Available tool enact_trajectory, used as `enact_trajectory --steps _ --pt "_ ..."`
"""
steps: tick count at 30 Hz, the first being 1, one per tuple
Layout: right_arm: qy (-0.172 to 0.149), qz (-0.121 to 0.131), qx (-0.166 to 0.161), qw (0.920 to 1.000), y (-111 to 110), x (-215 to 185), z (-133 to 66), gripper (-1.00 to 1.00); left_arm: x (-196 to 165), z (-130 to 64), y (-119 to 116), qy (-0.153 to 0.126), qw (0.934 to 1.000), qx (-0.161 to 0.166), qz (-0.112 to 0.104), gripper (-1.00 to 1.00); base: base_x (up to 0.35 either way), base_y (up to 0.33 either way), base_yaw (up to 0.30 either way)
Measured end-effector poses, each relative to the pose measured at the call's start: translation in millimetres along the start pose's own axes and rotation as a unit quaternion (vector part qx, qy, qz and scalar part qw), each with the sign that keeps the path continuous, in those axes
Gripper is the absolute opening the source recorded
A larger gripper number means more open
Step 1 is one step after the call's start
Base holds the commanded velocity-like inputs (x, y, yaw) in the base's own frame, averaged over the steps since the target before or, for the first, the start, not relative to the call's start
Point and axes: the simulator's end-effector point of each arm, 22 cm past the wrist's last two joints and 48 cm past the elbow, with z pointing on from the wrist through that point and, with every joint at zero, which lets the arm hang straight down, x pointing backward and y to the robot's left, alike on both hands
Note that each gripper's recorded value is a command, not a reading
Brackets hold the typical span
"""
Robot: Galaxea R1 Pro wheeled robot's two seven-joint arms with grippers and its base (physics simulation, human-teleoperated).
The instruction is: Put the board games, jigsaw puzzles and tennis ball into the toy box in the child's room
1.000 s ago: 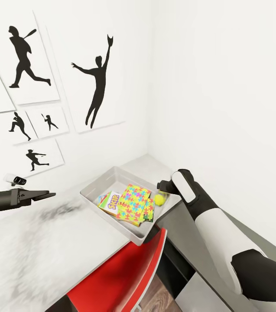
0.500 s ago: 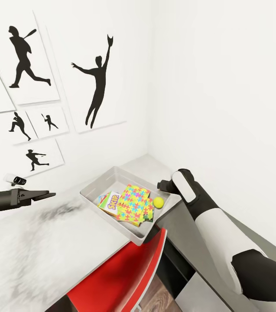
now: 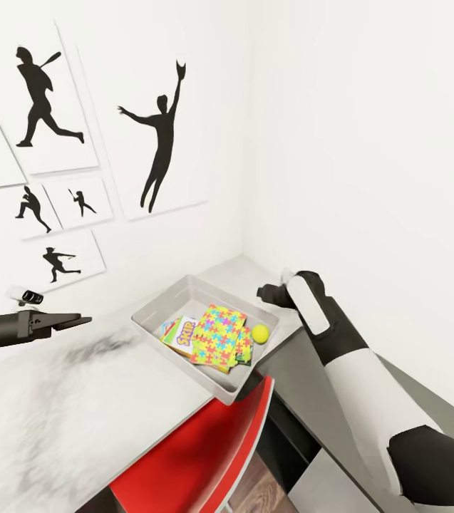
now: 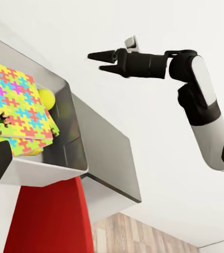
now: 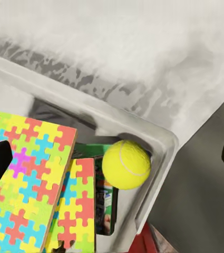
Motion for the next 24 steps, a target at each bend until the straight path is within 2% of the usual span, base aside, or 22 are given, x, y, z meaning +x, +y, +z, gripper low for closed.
enact_trajectory --steps 3,7,9,11,14,16,18,21,22,23,24 --pt "-0.021 -0.006 -0.020 0.9996 8.8 -6.0 -19.1 1.00 -1.0 -0.6 -2.3 -0.001 1.0000 0.001 0.002 1.00 0.000 0.000 -0.059" --pt "-0.057 -0.011 -0.044 0.9973 5.2 -6.6 -51.8 1.00 -2.3 -1.6 -5.5 -0.002 1.0000 0.001 0.005 1.00 0.000 0.000 -0.051" --pt "-0.074 -0.001 -0.052 0.9959 -4.2 -5.6 -65.7 1.00 -2.9 -2.0 -6.9 -0.003 1.0000 0.001 0.006 1.00 0.000 0.000 -0.021" --pt "-0.082 0.021 -0.067 0.9942 -16.5 4.0 -77.0 1.00 -3.5 -2.4 -8.6 -0.003 1.0000 0.002 0.008 1.00 0.000 0.000 -0.009" --pt "-0.066 0.060 -0.096 0.9913 -33.1 38.1 -75.5 1.00 -4.5 -3.0 -10.7 -0.004 0.9999 0.002 0.010 1.00 -0.023 0.000 -0.003" --pt "-0.061 0.075 -0.112 0.9890 -37.2 48.5 -75.3 1.00 -5.1 -3.5 -12.3 -0.004 0.9999 0.003 0.012 1.00 -0.056 0.000 -0.001" --pt "-0.059 0.111 -0.147 0.9810 -50.7 63.8 -75.7 1.00 -5.7 -3.9 -13.8 -0.005 0.9999 0.003 0.013 1.00 -0.081 0.000 -0.001" --pt "-0.072 0.145 -0.183 0.9698 -64.7 64.7 -82.5 1.00 -6.7 -4.6 -16.2 -0.006 0.9999 0.003 0.015 1.00 -0.092 0.000 0.000" --pt "-0.087 0.164 -0.210 0.9598 -74.0 63.1 -89.1 1.00 -7.0 -4.8 -17.0 -0.006 0.9998 0.003 0.016 1.00 -0.099 0.000 0.000" --pt "-0.096 0.175 -0.227 0.9531 -78.2 62.8 -93.7 1.00 -7.3 -5.0 -17.8 -0.006 0.9998 0.004 0.017 1.00 -0.101 0.000 0.000" --pt "-0.112 0.192 -0.255 0.9411 -85.5 65.5 -101.4 1.00 -7.4 -5.1 -18.6 -0.006 0.9998 0.004 0.017 1.00 -0.102 0.000 0.000"
